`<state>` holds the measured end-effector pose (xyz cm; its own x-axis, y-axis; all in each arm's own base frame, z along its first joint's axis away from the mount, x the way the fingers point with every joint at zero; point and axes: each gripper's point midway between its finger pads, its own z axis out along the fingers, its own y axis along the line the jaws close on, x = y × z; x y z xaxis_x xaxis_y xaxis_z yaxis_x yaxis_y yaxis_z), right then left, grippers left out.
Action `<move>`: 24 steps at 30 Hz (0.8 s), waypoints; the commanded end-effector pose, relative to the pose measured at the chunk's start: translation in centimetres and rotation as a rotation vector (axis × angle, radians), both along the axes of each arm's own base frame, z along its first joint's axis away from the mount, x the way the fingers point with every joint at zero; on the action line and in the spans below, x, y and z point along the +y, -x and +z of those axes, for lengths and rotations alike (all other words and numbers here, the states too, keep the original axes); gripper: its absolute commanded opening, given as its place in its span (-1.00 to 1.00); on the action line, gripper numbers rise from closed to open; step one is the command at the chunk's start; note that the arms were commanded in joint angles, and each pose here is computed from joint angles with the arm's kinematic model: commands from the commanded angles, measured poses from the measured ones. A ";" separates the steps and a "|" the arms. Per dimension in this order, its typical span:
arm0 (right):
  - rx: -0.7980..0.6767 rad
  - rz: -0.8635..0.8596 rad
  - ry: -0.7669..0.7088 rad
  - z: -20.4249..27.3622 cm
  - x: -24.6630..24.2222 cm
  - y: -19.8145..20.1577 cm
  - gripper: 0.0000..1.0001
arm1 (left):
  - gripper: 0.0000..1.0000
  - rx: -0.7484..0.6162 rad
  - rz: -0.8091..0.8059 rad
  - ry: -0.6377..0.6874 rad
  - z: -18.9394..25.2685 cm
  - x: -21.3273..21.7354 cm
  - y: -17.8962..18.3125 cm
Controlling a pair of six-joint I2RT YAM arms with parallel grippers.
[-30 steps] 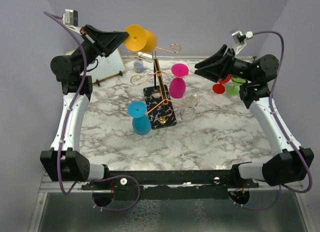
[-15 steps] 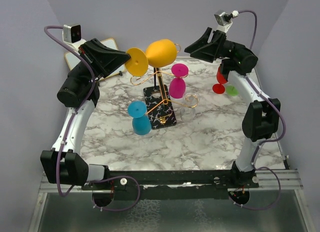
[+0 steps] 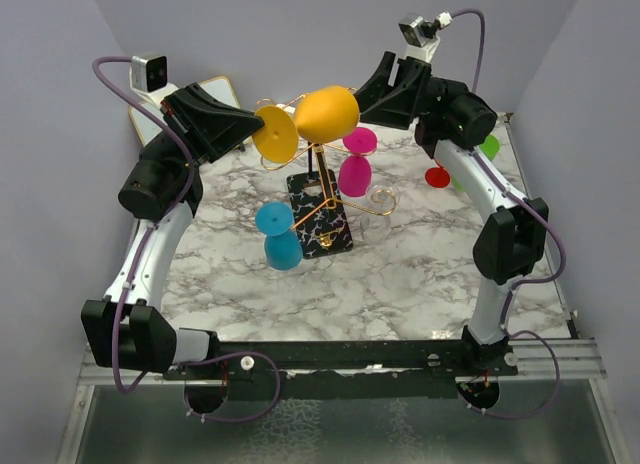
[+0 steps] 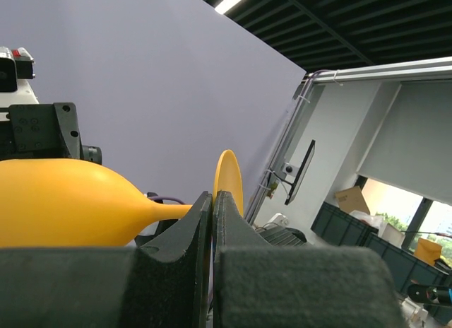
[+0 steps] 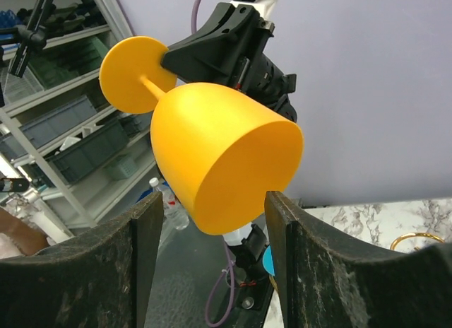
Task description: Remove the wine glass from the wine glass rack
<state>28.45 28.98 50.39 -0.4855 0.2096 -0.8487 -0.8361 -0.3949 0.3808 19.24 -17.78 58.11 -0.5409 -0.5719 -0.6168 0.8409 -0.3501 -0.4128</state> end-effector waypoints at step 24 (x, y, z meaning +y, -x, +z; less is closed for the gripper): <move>-0.424 0.033 -0.161 1.7 -1.6 10.7 -0.96 | 0.21 0.031 0.058 0.005 -2.2 -0.2 -0.8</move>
<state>21.77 29.05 52.58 -0.4437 0.2220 -0.8682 -0.8345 -0.4557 0.3099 21.12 -17.89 56.14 -0.5754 -0.5922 -0.5641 0.8135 -0.3437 -0.4690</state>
